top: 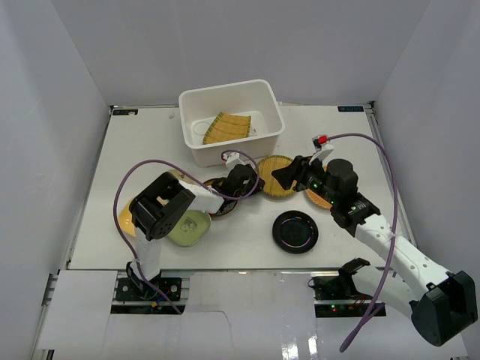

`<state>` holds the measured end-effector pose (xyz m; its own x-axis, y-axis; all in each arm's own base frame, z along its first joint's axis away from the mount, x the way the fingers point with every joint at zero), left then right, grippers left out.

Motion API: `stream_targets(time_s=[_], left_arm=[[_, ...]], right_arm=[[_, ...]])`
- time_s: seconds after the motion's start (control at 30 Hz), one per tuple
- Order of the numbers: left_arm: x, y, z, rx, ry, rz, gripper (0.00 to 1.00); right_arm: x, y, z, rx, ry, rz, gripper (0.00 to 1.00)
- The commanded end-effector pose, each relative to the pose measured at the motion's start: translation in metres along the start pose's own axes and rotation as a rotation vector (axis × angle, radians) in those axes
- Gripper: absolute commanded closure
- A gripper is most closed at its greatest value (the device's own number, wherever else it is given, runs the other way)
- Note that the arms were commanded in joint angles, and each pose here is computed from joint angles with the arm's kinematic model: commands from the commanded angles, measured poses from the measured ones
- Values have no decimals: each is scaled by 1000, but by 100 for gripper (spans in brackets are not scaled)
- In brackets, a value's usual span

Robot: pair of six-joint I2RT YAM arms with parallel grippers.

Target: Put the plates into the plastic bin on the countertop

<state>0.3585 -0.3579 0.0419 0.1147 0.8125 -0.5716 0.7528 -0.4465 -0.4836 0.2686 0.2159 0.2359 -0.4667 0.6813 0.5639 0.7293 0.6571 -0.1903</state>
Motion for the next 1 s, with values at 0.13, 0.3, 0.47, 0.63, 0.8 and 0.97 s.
stream_targets(time_s=[0.13,0.3,0.47,0.63,0.8,0.97], left_arm=[[6,-5,-4,-62,-40,-10,98],[6,-34,-10,-89,-48,30,100],[-31,-78,-44,-163,-88,199,100],[-69,-127,-72,-205,-101,380,100],[-108,-180,-111,-272,-91,534,100],[-121,-199,-178,-379,-46,456,100]], right_arm=[[11,-24,6,10,-34,-53,39],[16,-37,12,37,-51,-76,39],[20,-49,7,35,-74,-72,39],[30,-64,-7,-9,-101,-83,38],[44,-80,-25,-44,-127,-101,38],[55,-87,-36,-65,-142,-125,38]])
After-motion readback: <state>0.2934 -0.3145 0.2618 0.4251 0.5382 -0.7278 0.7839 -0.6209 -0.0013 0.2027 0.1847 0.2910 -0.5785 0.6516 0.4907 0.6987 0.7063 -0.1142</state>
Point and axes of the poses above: each gripper's point midway between its finger pads, its own y axis out along the fingers, its own x axis along the line the jaws close on, z = x × y, the point moved 1 cm from there along -y, back along the fingers, and after that the axes turned 6 degrees about y, right-handed, at the moved point
